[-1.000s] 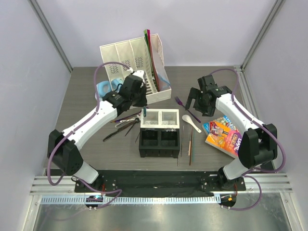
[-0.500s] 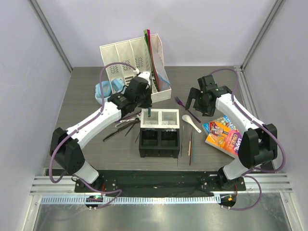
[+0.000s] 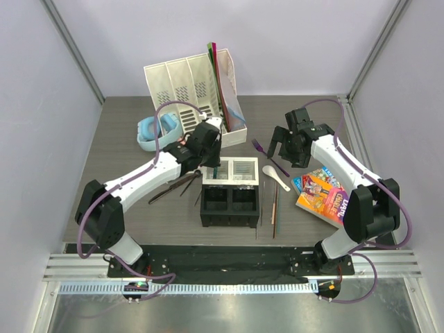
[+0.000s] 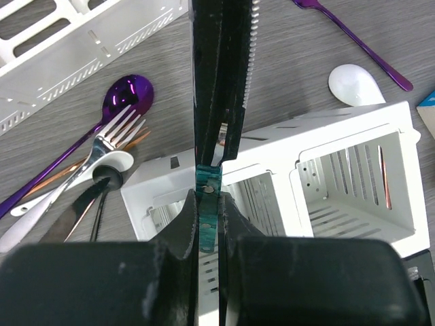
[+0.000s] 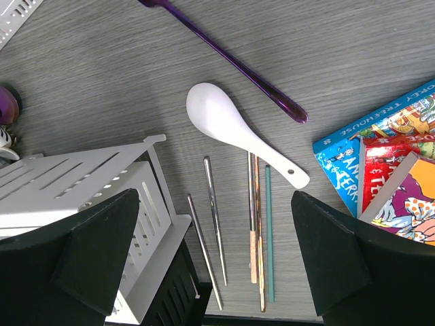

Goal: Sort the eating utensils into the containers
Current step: Place the knife in the storage box.

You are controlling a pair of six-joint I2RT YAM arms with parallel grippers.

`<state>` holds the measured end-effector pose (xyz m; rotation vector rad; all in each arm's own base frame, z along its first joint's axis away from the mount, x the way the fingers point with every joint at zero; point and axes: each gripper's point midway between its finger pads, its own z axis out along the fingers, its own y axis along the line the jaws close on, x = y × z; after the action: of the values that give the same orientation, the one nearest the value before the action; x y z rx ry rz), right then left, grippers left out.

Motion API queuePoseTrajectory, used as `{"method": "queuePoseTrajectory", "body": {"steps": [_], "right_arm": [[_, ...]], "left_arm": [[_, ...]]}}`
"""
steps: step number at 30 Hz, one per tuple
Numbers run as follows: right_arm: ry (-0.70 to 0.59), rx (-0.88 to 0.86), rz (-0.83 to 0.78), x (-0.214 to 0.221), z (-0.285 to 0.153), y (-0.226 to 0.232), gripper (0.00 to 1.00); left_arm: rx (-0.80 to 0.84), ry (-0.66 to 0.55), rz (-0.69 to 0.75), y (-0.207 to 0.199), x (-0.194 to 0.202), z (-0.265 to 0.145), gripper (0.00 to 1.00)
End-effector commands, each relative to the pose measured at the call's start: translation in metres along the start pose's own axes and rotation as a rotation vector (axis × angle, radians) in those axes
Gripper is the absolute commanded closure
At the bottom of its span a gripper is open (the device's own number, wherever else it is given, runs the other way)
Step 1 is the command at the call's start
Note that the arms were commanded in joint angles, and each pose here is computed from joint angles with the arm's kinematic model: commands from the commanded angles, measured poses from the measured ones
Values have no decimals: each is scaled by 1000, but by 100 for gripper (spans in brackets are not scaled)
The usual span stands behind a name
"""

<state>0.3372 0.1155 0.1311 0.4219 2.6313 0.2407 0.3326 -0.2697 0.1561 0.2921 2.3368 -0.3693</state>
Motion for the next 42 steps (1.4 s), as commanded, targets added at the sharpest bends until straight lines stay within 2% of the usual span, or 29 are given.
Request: {"method": "queuePoseTrajectory", "body": {"steps": [1,4,6,10,19,23,27,32,38,42], "right_arm": [[-35,-24,11,-11,-4,6,0],[-35,-24,11,-12,-3,7,0],[-35,-27,11,-12,-3,7,0],[-35,-27,11,-12,-2,8,0],[-18,-28,9,-9,1,8,0],[-16,-25,9,-8,2,7,1],[-19,-29,9,-9,2,8,0],[-23,-17,6,-8,2,4,0],[-29,-8,11,-7,1,-3,0],[-28,6,18,-4,1,-12,0]], "left_arm": [[23,-67,-9,-8,-17,-5,100],[22,-49,-6,-9,-12,-5,89],[19,-38,-2,-9,-7,-6,87],[8,-31,4,-7,-4,-14,71],[-102,-63,-1,20,-3,-44,53],[-162,-118,-9,37,-9,-70,52],[-229,-117,-16,57,3,-82,50],[-307,-35,-11,82,38,-77,50],[-358,35,-84,108,59,-65,49],[-396,110,-74,122,70,-51,49]]}}
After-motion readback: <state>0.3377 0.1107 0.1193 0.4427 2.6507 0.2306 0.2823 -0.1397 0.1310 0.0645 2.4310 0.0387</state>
